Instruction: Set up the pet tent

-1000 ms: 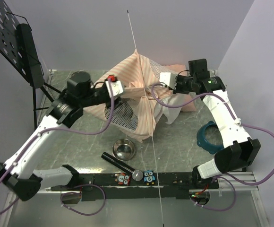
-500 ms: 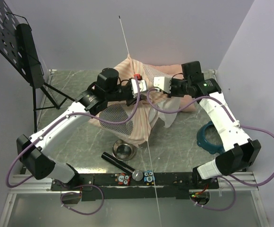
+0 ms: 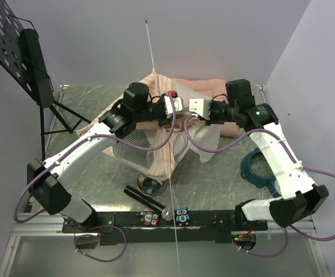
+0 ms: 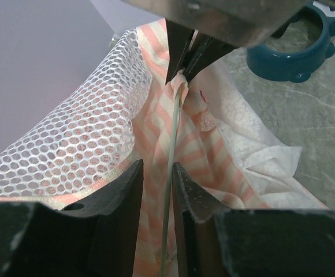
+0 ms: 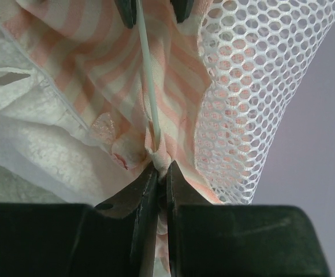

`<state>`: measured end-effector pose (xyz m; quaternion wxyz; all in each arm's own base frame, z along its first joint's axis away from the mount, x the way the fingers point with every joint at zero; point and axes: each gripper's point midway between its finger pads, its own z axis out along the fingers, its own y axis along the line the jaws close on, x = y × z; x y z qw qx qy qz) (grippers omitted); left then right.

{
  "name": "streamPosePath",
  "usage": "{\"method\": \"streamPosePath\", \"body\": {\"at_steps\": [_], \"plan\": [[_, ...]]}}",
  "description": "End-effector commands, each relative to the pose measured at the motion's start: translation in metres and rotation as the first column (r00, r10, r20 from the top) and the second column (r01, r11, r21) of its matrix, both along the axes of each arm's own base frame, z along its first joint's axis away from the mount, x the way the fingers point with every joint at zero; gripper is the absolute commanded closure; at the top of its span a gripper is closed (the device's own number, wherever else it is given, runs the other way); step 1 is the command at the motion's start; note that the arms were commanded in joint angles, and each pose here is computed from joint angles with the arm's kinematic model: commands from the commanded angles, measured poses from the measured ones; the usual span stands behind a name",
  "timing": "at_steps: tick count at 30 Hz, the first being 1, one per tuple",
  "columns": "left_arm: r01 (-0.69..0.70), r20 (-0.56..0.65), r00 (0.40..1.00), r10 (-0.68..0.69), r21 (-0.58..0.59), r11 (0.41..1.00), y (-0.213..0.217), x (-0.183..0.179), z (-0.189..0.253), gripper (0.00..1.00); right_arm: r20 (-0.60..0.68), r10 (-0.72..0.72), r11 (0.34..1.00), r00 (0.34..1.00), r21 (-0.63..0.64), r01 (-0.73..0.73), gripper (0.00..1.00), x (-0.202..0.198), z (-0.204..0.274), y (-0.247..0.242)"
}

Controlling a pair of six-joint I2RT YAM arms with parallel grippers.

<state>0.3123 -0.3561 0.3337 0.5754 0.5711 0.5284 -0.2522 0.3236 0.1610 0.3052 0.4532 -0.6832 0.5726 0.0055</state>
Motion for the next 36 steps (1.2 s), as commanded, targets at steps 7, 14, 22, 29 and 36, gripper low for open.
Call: {"method": "streamPosePath", "body": {"at_steps": [7, 14, 22, 29, 36], "plan": [[0.033, 0.004, 0.999, -0.033, 0.048, 0.998, -0.009, 0.004, -0.022, 0.77, 0.026, 0.05, 0.983, 0.998, 0.173, -0.054, 1.0, -0.017, 0.043, 0.021], [-0.028, -0.112, 0.993, 0.026, -0.01, 1.0, 0.017, 0.009, -0.021, 0.99, 0.007, -0.069, 0.975, 0.998, 0.213, 0.066, 1.0, -0.003, 0.033, -0.003], [-0.095, -0.149, 0.986, 0.079, -0.106, 0.99, 0.035, 0.032, 0.001, 0.99, -0.161, -0.279, 0.8, 0.947, 0.507, 0.322, 0.3, 0.014, 0.086, -0.03], [-0.095, -0.136, 0.988, 0.074, -0.158, 0.983, 0.027, 0.041, 0.031, 0.99, -0.339, -0.185, 0.589, 0.922, 0.713, 0.381, 0.21, -0.043, 0.119, -0.015], [-0.038, -0.162, 0.987, -0.001, -0.235, 0.971, 0.023, 0.024, 0.061, 0.99, -0.426, -0.286, 0.405, 0.859, 0.758, 0.511, 0.12, -0.025, 0.082, -0.031]]}}
